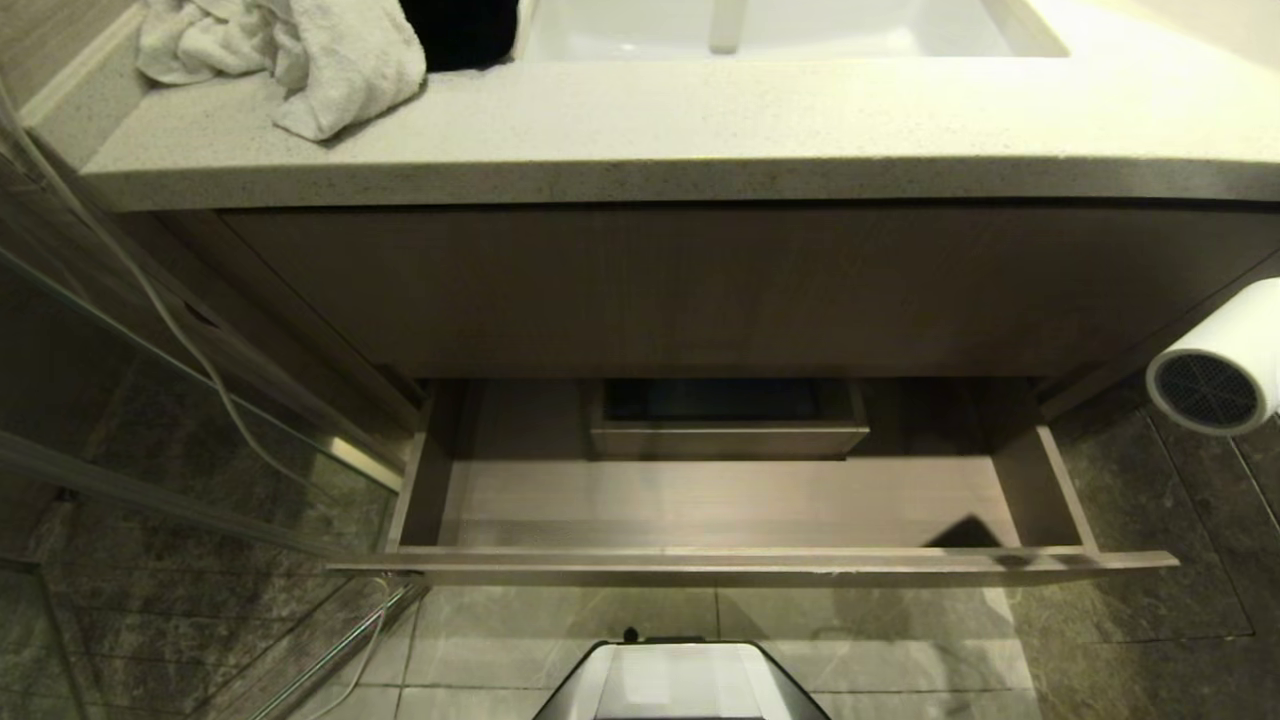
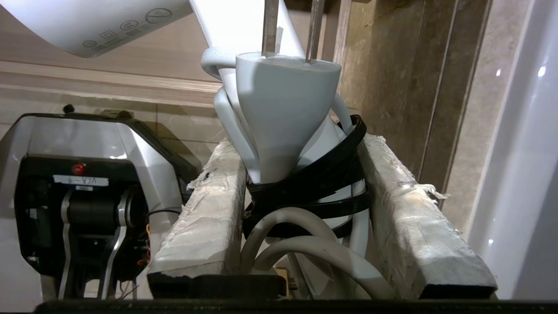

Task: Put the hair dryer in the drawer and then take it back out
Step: Put it into the drawer

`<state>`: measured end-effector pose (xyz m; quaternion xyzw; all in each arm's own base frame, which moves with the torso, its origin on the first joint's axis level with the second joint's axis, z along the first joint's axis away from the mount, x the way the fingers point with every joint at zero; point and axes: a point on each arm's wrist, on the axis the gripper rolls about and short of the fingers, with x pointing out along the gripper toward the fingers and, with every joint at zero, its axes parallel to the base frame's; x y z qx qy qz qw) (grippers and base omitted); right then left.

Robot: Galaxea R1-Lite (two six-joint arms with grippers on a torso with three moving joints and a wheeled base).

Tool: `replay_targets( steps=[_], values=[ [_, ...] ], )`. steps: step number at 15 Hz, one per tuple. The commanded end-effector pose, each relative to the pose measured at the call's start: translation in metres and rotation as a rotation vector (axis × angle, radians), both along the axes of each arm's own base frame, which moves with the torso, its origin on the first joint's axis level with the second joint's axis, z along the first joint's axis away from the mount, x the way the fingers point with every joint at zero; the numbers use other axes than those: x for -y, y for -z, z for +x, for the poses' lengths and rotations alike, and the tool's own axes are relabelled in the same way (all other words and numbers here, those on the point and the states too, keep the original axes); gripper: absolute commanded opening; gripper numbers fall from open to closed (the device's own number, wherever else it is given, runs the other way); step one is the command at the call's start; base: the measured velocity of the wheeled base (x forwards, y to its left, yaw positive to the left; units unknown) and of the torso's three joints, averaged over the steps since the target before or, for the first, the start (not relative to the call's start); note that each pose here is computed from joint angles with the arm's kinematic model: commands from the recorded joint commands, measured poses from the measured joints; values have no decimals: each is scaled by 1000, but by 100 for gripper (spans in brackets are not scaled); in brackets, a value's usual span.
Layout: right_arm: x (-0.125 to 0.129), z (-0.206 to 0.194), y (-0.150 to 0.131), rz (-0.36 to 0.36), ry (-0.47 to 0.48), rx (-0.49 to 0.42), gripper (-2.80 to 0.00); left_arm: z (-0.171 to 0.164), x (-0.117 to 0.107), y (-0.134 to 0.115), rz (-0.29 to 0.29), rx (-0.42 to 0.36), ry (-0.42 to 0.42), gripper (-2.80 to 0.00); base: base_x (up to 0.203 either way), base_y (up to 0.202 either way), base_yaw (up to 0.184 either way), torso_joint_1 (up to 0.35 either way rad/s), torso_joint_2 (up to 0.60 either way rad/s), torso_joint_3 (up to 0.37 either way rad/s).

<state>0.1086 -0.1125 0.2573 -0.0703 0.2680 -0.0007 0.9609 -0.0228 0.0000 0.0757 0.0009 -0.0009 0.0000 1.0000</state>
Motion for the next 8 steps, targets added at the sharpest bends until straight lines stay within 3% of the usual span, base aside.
replay_targets(
  steps=[1, 6, 8],
  values=[
    [-1, -1, 1, 0, -7, 0, -280, 0, 0, 0, 0, 0, 0, -280, 0, 0, 0, -325, 520, 189],
    [-2, -2, 5, 11, -8, -9, -280, 0, 0, 0, 0, 0, 0, -280, 0, 0, 0, -321, 460, 135],
    [-3, -2, 6, 12, -8, -10, -280, 0, 0, 0, 0, 0, 0, -280, 0, 0, 0, -53, 315, 235]
  ],
)
